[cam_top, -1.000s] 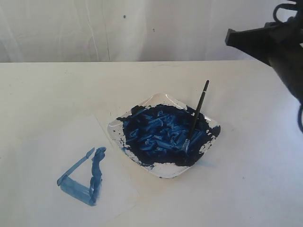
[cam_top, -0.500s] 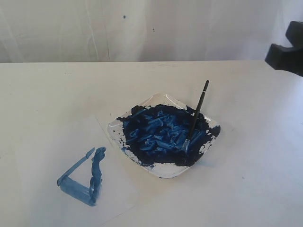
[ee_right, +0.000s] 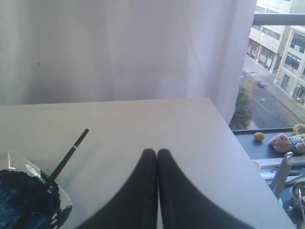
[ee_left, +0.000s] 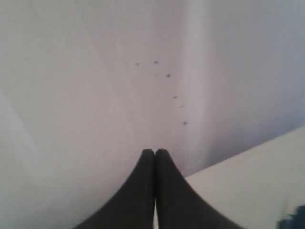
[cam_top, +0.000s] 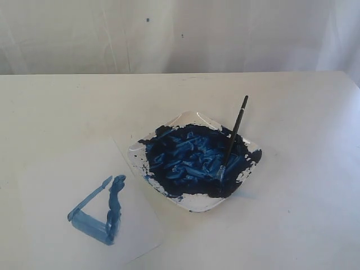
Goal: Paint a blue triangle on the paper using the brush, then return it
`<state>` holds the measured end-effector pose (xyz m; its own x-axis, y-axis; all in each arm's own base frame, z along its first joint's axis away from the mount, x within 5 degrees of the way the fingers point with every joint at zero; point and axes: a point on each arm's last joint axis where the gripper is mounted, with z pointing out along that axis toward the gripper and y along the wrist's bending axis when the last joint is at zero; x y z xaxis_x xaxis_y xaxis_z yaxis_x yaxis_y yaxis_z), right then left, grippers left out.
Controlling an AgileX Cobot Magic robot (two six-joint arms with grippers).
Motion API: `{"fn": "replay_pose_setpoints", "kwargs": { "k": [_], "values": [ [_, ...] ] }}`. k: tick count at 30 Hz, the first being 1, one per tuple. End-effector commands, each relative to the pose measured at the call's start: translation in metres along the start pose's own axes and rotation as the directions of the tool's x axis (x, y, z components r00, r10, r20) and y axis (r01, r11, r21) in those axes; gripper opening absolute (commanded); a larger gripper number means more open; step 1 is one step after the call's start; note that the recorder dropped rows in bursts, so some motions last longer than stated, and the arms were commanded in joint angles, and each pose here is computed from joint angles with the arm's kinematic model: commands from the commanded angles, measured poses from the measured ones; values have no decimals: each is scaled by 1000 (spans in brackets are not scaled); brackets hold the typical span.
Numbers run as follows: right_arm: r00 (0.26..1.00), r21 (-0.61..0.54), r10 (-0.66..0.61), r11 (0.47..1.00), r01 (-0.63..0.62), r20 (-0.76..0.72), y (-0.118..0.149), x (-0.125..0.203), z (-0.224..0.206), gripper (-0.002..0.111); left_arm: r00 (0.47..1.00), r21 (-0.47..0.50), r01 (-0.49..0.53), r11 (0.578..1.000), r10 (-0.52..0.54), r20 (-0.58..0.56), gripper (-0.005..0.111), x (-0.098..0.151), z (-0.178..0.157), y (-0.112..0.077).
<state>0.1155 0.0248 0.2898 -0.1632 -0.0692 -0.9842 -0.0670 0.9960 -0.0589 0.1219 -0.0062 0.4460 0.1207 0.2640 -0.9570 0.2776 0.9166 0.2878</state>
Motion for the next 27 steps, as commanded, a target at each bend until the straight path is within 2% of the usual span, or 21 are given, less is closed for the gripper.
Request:
{"fn": "replay_pose_setpoints", "kwargs": {
  "k": [1, 4, 6, 11, 15, 19, 23, 27],
  "values": [
    [1000, -21, -12, 1000, 12, 19, -1, 0, -4, 0, 995, 275, 84, 958, -67, -72, 0, 2, -10, -32],
    [1000, 8, -12, 1000, 12, 13, -3, 1, -4, 0, 985, 409, 98, 907, -31, -167, 0, 14, -14, -44],
    [1000, 32, -12, 999, 11, 9, -6, 1, -4, 0, 970, 415, 137, 900, -37, -240, 0, 27, -14, -45],
    [1000, 97, -4, 995, 4, -2, -12, 2, -4, 0, 917, 269, 303, 914, -202, -345, 0, 59, -7, -38],
    [1000, 128, -3, 992, 4, -7, -14, 3, -5, 0, 896, 118, 366, 923, -315, -314, 0, 84, 0, -29],
    [1000, 128, -3, 992, 4, -7, -14, 3, -5, 0, 872, -40, 434, 900, -430, -234, 0, 104, 4, -19],
    [1000, 132, -3, 991, 4, -8, -15, 3, -5, 0, 877, -75, 406, 911, -411, -248, 0, 120, 4, -19],
    [1000, 138, -3, 990, 4, -9, -15, 3, -5, 0, 873, -35, 409, 912, -402, -276, 0, 122, 4, -24]
  ]
}}
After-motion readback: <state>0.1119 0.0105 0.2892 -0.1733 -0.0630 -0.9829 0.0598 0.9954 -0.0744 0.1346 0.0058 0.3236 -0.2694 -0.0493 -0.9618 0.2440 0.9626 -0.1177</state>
